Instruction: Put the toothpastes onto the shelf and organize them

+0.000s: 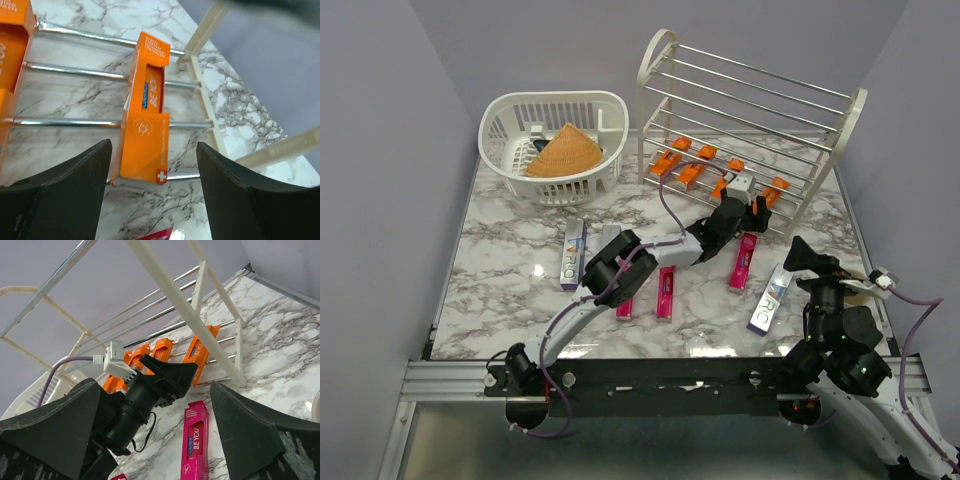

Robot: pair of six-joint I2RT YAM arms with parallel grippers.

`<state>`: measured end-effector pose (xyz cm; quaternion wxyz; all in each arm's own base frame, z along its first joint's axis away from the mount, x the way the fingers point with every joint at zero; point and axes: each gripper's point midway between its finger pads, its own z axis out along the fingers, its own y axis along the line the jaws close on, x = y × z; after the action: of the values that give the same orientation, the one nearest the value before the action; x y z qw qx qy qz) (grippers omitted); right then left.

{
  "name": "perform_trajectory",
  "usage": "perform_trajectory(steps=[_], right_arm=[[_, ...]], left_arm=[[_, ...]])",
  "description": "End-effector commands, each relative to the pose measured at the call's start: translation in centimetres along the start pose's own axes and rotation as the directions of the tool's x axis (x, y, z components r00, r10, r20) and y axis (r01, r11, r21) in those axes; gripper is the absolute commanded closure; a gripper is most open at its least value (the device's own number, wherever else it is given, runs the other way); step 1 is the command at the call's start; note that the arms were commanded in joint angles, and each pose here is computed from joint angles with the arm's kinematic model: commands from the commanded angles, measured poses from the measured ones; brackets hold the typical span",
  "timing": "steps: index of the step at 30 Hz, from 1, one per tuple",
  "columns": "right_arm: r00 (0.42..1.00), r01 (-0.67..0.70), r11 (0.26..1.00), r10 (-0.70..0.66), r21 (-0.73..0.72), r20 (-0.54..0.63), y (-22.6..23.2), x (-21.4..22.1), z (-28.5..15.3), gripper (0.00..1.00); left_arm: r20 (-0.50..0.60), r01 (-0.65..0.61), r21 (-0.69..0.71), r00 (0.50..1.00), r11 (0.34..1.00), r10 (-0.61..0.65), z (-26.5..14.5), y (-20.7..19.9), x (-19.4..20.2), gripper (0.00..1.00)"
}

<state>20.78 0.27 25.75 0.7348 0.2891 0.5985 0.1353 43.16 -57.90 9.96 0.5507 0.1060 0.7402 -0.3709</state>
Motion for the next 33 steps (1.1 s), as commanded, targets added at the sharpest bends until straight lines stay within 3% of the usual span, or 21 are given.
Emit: perform_trajectory(steps=[1, 10, 14, 20, 33], right_arm=[[0.999, -0.019, 1.000, 0.019, 0.012, 0.027, -0.5, -0.5, -0.1, 0.00], [1.000, -0.013, 1.000, 0.012, 0.007, 0.021, -0.4, -0.4, -0.1, 0.00], [1.000, -0.015, 1.000, 0.015, 0.008, 0.023, -0.4, -0.4, -0.1, 0.00], [1.000, -0.018, 1.000, 0.018, 0.007, 0.024, -0.5, -0.5, -0.2, 0.00], [0.999, -0.024, 1.000, 0.024, 0.008, 0.026, -0.5, -0.5, -0.2, 0.00]], left_arm=[[0.074, 0.032, 0.065, 0.997, 0.997, -0.037, -1.6, -2.4, -3.8, 0.17], [0.085, 0.082, 0.091, 0.992, 0.992, -0.090, -3.7, -3.0, -5.2, 0.16], [0.062, 0.111, 0.106, 0.991, 0.988, -0.118, -4.0, -3.3, -4.7, 0.23], [0.029, 0.125, 0.081, 0.991, 0.989, -0.128, -3.8, -2.7, -3.5, 0.24], [-0.034, 0.175, 0.045, 0.984, 0.984, -0.174, -4.3, -2.1, -1.5, 0.44]])
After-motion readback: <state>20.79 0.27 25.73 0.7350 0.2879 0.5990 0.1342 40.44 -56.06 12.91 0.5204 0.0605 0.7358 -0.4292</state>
